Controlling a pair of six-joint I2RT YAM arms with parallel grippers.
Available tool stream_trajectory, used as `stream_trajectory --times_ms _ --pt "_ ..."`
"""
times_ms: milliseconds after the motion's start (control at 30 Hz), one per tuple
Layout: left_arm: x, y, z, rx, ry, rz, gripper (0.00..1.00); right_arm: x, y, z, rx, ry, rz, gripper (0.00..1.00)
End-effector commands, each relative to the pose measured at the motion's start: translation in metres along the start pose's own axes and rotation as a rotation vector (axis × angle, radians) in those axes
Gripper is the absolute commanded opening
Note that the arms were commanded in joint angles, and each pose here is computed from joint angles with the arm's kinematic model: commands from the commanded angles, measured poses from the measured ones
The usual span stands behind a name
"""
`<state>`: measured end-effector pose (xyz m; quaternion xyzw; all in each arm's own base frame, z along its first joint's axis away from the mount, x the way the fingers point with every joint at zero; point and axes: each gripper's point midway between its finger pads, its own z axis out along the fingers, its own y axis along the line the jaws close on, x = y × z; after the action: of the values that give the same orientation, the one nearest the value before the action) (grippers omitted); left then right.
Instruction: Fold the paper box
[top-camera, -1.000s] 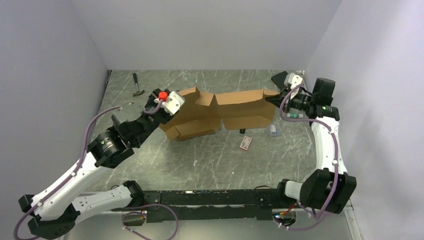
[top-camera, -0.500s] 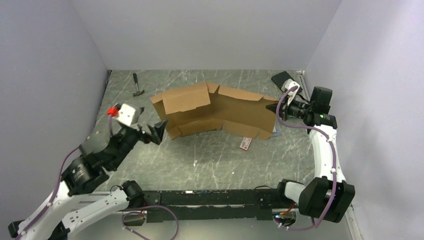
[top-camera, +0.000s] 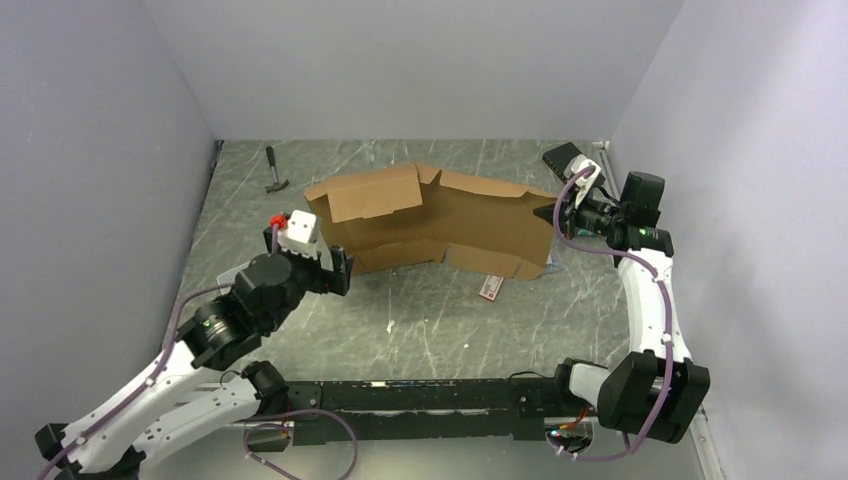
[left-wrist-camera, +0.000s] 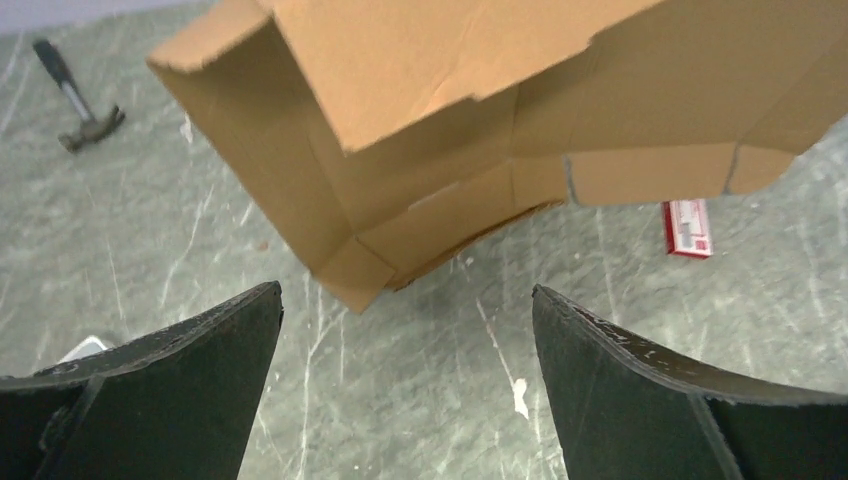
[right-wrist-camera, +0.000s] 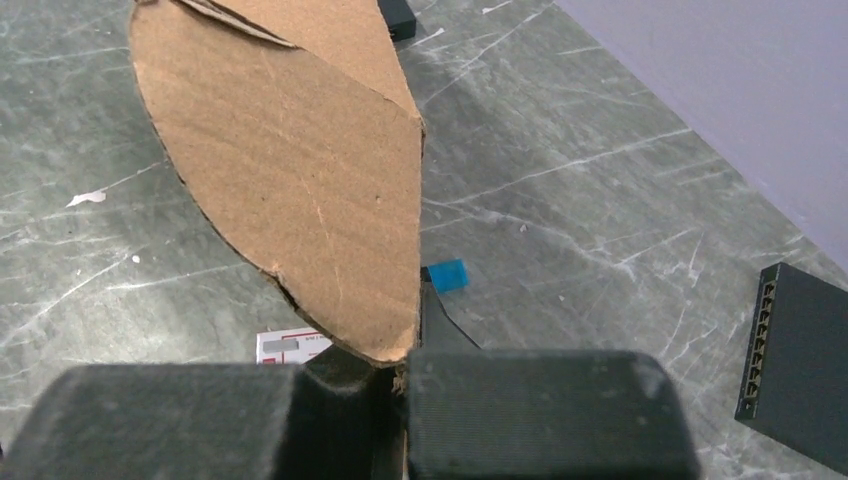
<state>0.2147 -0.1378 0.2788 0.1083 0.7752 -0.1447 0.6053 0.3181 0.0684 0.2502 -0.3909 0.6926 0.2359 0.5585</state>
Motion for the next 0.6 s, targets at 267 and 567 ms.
stream_trajectory --times_ms 267,567 --pt "0.031 0.050 0.054 0.041 0.053 -0.433 0.94 -0.001 -0.012 0.002 0.021 0.001 -0.001 0.00" --pt "0.045 0.093 0.092 0.071 -0.074 -0.567 0.95 0.002 -0.012 0.004 0.001 0.004 0.031 0.00"
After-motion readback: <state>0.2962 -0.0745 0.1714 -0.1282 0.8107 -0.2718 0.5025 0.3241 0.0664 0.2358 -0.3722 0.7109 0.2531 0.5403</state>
